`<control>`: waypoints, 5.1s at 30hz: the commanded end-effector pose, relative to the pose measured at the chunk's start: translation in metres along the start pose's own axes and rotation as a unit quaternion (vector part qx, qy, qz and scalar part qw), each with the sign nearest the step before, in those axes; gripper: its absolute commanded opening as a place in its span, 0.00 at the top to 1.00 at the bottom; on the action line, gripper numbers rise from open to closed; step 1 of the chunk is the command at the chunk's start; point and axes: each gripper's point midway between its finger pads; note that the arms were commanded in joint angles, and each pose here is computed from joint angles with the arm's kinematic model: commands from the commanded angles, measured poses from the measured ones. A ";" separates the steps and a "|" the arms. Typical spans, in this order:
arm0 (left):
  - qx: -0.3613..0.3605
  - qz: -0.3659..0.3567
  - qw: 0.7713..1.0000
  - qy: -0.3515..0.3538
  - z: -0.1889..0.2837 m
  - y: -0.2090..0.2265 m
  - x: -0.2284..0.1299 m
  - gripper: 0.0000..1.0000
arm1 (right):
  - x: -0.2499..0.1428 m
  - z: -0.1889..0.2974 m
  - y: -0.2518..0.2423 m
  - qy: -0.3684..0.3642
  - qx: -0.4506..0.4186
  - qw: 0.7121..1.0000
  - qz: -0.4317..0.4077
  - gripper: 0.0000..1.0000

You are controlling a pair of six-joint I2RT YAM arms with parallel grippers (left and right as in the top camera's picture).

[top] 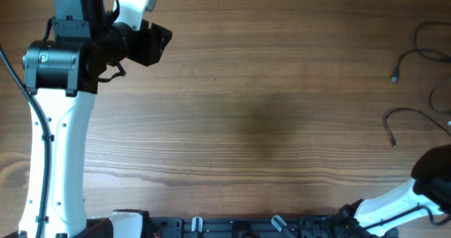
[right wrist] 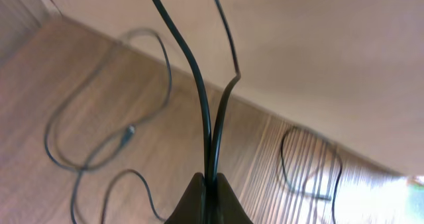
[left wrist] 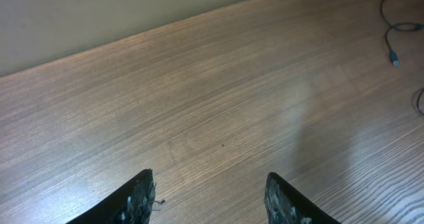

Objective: Untangle cables

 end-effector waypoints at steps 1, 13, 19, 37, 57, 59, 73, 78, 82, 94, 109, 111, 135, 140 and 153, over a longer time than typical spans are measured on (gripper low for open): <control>-0.007 -0.011 1.000 -0.016 0.010 -0.006 0.006 0.45 | -0.028 -0.035 0.001 0.060 -0.011 0.998 -0.026 0.96; -0.008 -0.010 1.000 -0.013 0.010 -0.007 0.004 0.45 | -0.031 -0.059 -0.028 0.068 -0.059 0.994 -0.068 0.96; -0.008 -0.010 1.000 -0.013 0.010 -0.007 0.004 0.45 | -0.025 -0.066 -0.055 0.072 -0.081 0.990 -0.086 0.96; -0.026 -0.034 0.999 -0.021 0.005 -0.025 0.014 0.45 | -0.026 -0.068 -0.056 0.084 -0.069 0.990 -0.093 0.00; -0.020 -0.044 0.999 -0.019 0.005 -0.023 0.013 0.40 | -0.011 0.004 -0.007 0.075 0.068 0.992 -0.077 0.00; -0.018 -0.047 0.998 -0.024 0.005 -0.022 0.015 0.39 | -0.004 0.037 0.006 0.058 0.108 0.990 -0.070 0.00; 0.033 -0.047 0.998 -0.014 0.006 -0.004 0.015 0.25 | -0.020 0.223 0.073 -0.028 0.318 0.946 0.054 0.01; 0.081 -0.022 0.996 -0.005 0.014 0.011 0.012 0.25 | -0.044 0.265 0.085 -0.025 0.363 0.928 0.085 0.00; 0.110 -0.001 0.994 -0.002 0.021 0.019 0.011 0.26 | -0.061 0.286 0.097 -0.018 0.391 0.914 0.106 0.00; 0.190 0.078 0.978 -0.028 0.058 0.035 0.013 0.26 | -0.139 0.343 0.132 0.029 0.458 0.865 0.201 0.00; 0.176 0.118 0.973 -0.088 0.019 0.054 0.047 0.25 | -0.240 0.329 0.193 0.078 0.427 0.846 0.310 0.00; 0.166 0.118 0.976 -0.082 0.003 0.057 0.047 0.25 | -0.249 0.329 0.203 0.076 0.430 0.843 0.313 0.00; 0.109 0.102 0.989 -0.019 -0.089 0.048 0.029 0.21 | -0.285 0.319 0.234 0.087 0.426 0.843 0.317 0.00; 0.109 0.102 0.989 -0.018 -0.089 0.048 0.028 0.09 | -0.278 0.315 0.233 0.073 0.412 0.855 0.307 0.00; 0.109 0.103 0.989 -0.017 -0.089 0.048 0.028 0.00 | -0.276 0.314 0.234 0.068 0.410 0.857 0.305 0.00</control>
Point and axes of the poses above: each gripper's point midway between its finger pads, its own z axis back along the fingers, its own y axis along the line the jaws close on, x = y × z, and after that the axes turned 15 degrees about -z, right-handed
